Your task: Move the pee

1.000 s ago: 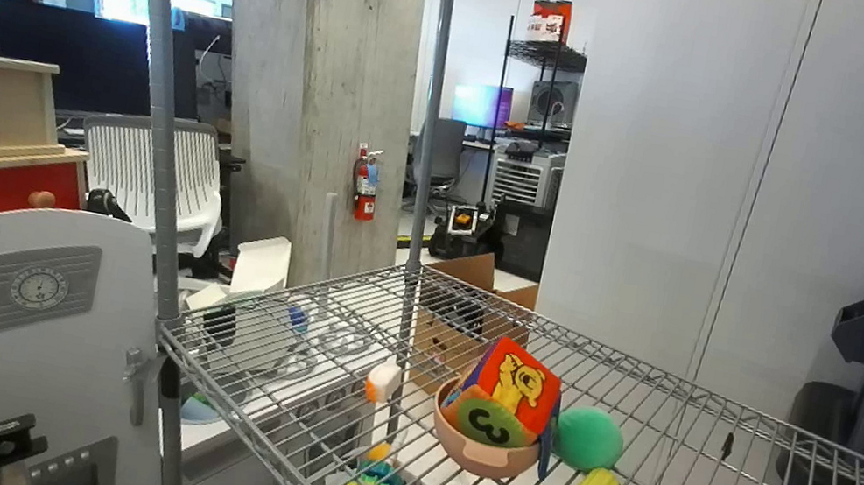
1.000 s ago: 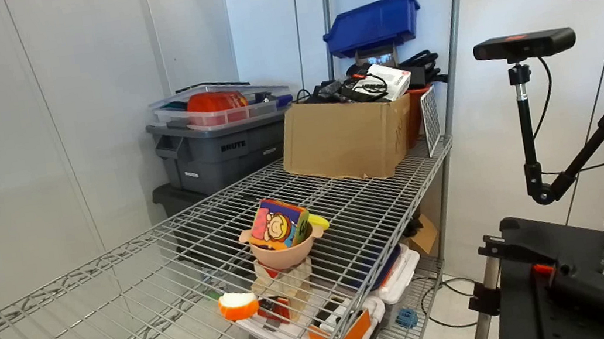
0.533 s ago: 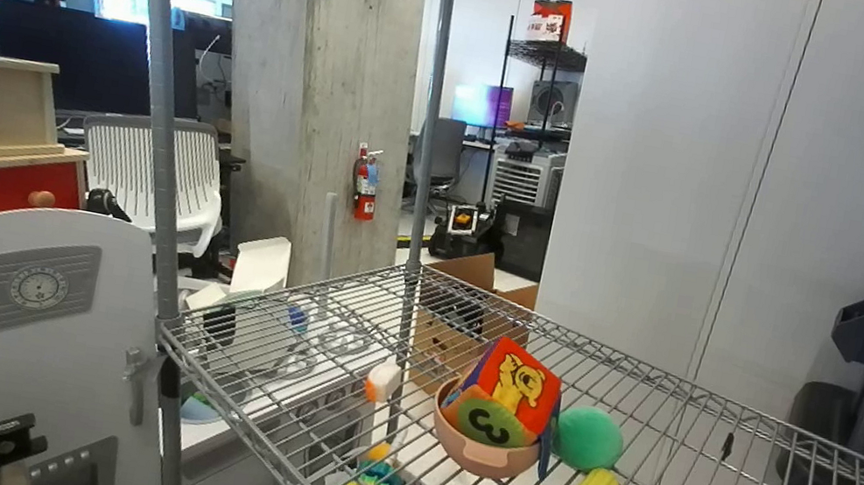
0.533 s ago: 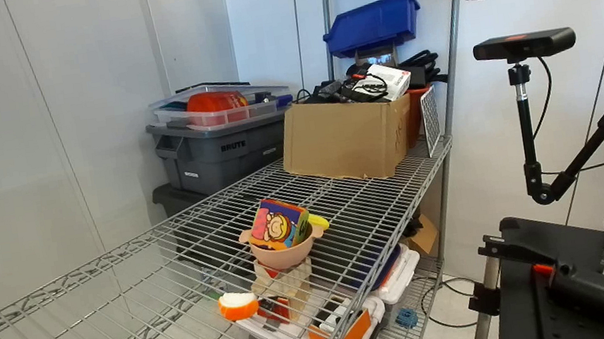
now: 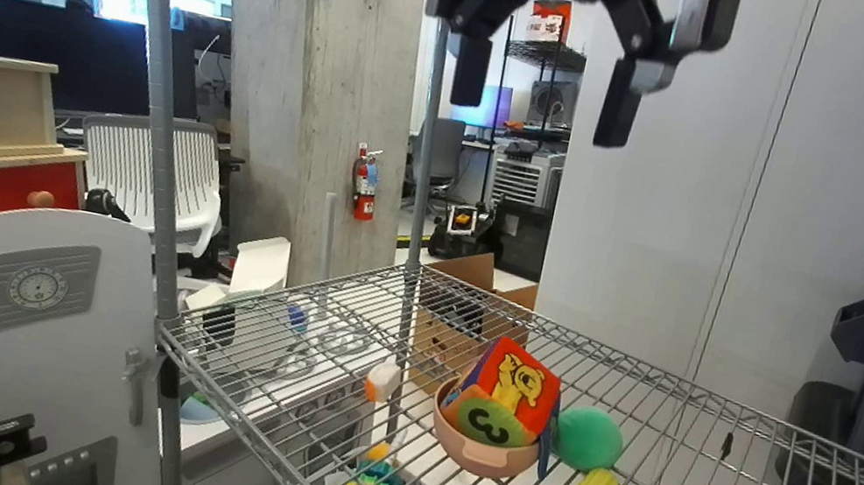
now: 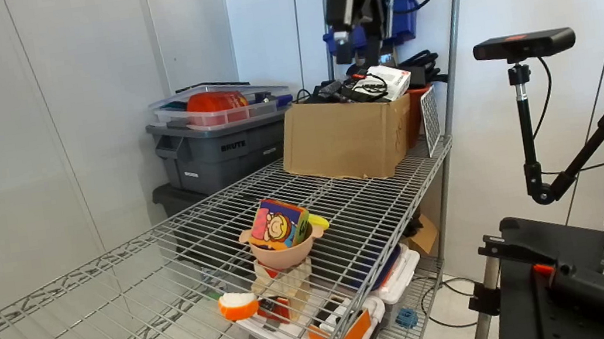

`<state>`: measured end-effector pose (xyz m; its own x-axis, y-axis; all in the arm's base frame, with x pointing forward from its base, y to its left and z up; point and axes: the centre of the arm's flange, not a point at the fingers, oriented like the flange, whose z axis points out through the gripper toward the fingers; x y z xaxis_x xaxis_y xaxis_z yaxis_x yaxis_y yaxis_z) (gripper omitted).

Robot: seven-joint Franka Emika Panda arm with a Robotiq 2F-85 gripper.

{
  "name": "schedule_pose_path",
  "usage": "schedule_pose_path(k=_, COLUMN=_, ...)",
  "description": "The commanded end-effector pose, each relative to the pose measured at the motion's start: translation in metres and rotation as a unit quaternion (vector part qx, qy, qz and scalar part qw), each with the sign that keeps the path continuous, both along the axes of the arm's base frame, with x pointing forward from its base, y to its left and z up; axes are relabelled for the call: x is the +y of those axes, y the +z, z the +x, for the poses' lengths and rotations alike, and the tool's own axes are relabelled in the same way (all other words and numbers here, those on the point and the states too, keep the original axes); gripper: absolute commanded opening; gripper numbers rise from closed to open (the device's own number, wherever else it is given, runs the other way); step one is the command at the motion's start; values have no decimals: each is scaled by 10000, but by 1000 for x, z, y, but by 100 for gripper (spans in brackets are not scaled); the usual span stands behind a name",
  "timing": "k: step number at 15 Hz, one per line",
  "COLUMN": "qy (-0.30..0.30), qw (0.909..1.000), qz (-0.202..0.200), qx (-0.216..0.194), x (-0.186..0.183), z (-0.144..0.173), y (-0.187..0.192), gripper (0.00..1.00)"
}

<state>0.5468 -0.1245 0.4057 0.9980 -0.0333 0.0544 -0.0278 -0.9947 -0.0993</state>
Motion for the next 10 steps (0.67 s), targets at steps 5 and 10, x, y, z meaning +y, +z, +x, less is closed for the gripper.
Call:
schedule_pose_path(k=5, qy=-1180, qw=9862, qz=1154, qx=-165, x=-12, z=159, y=-70, gripper=100)
schedule_pose_path(k=10, qy=-2025, qw=9733, qz=1072, qx=148, x=-23, z=224, y=-126, gripper=100)
